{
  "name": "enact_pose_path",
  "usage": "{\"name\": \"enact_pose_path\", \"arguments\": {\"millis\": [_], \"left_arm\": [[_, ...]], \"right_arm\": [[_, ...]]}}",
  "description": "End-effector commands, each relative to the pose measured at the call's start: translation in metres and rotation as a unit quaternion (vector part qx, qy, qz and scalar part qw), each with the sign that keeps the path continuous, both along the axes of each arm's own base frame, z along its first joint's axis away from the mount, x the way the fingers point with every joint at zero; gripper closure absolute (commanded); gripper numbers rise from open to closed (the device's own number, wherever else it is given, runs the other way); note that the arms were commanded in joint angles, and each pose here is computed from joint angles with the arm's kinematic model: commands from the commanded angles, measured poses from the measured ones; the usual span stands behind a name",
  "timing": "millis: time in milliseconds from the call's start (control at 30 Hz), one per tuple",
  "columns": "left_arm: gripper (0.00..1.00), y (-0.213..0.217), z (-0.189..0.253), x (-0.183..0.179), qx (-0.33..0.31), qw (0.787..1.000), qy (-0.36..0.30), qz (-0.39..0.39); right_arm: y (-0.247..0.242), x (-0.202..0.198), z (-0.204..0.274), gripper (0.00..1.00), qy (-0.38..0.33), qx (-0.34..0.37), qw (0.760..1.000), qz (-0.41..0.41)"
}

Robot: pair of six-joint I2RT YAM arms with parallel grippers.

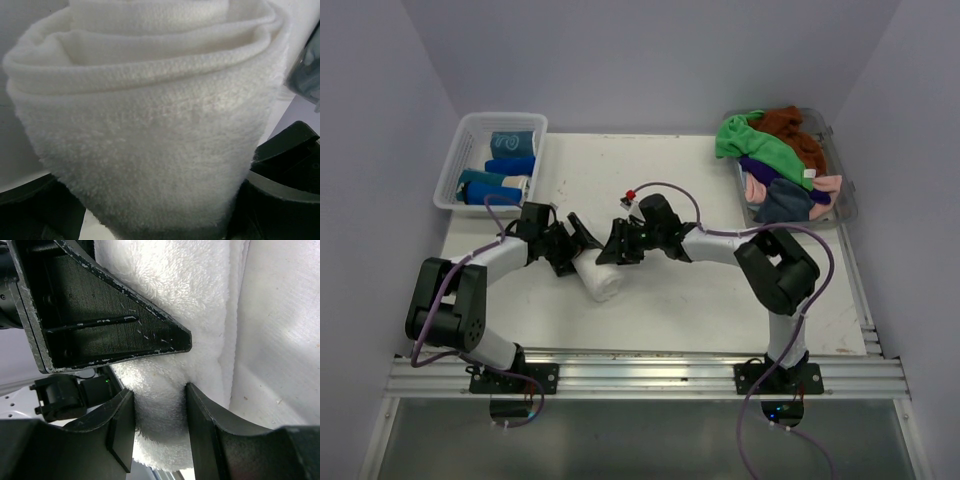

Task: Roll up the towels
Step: Roll the towel

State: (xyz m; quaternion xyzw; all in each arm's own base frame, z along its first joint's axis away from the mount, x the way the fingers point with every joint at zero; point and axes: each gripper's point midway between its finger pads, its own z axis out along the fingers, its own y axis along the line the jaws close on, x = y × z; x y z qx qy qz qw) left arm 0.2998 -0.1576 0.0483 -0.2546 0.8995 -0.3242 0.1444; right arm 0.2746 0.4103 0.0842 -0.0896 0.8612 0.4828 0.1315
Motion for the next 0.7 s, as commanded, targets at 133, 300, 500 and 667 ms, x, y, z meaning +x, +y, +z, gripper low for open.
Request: {"name": "enact_pose_path", "arguments": {"millis": [133, 300, 500, 667], "left_arm": [[0.06, 0.0032, 0.009, 0.0078, 0.016, 1.0, -0.022, -0.007], [0.02, 0.0017, 0.0093, 0.008, 0.012, 1.0, -0.023, -0.012], [0.01, 0.0006, 0.01, 0.0084, 0.009, 0.999, -0.027, -0.015], [0.05, 0.0004, 0.0097, 0.009, 0.009, 1.0, -0.027, -0.014]], "right_arm": [[-0.0068, 0.0095, -0.0091, 0.57, 0.076, 0.058, 0.995, -0.03], [-0.0062, 0.0076, -0.0117, 0.57, 0.096, 0.075, 0.992, -0.029], [-0.0074, 0.0087, -0.0099, 0.57, 0.102, 0.083, 0.991, -0.03], [-0.0054, 0.0053, -0.0117, 0.57, 0.124, 0.104, 0.987, -0.024]]}}
